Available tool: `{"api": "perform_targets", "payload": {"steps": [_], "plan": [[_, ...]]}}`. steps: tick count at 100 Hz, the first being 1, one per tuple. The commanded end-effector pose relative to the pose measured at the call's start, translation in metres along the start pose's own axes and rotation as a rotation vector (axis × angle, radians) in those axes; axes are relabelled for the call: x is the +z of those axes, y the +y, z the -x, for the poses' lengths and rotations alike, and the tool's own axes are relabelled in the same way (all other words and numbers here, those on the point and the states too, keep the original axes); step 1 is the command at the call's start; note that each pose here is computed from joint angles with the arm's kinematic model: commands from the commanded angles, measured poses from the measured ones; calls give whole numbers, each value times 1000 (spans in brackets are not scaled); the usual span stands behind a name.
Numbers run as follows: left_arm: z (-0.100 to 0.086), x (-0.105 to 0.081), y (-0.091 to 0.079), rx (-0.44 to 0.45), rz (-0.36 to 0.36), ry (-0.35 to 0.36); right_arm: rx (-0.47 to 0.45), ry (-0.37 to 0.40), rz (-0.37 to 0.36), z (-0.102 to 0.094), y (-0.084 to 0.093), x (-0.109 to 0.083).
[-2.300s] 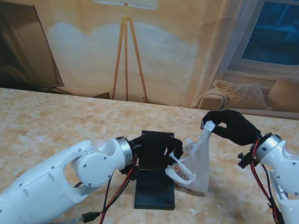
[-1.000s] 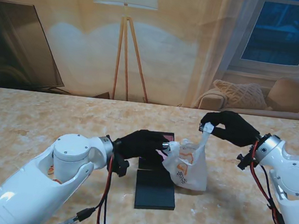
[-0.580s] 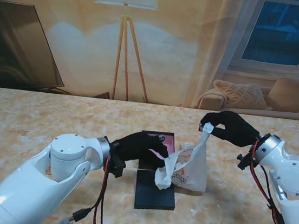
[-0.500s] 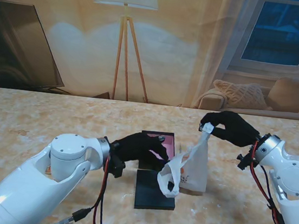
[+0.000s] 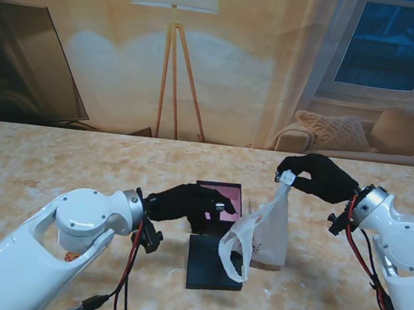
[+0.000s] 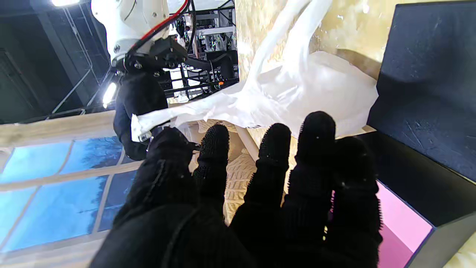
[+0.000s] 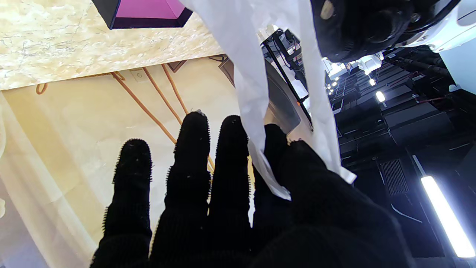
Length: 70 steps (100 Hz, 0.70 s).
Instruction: Pack mini donuts into a plastic bag, tie the opening and put the bag into the gift box
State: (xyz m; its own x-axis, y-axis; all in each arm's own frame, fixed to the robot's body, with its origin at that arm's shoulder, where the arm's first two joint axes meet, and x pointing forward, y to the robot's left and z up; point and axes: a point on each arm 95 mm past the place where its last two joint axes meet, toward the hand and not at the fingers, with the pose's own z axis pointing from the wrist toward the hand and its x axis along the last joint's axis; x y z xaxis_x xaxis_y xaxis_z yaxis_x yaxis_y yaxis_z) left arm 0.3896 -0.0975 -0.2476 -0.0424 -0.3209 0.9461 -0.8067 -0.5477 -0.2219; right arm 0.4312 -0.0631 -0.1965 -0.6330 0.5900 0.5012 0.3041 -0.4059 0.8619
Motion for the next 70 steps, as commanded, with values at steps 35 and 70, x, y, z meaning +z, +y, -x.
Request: {"api": "perform_targets", "payload": {"steps": [35, 70], "plan": [[31, -28, 15, 49, 115, -96, 7, 0, -18, -1, -5, 2], [55, -8, 27, 21, 370, -252, 6, 5, -18, -2, -4, 2]]}}
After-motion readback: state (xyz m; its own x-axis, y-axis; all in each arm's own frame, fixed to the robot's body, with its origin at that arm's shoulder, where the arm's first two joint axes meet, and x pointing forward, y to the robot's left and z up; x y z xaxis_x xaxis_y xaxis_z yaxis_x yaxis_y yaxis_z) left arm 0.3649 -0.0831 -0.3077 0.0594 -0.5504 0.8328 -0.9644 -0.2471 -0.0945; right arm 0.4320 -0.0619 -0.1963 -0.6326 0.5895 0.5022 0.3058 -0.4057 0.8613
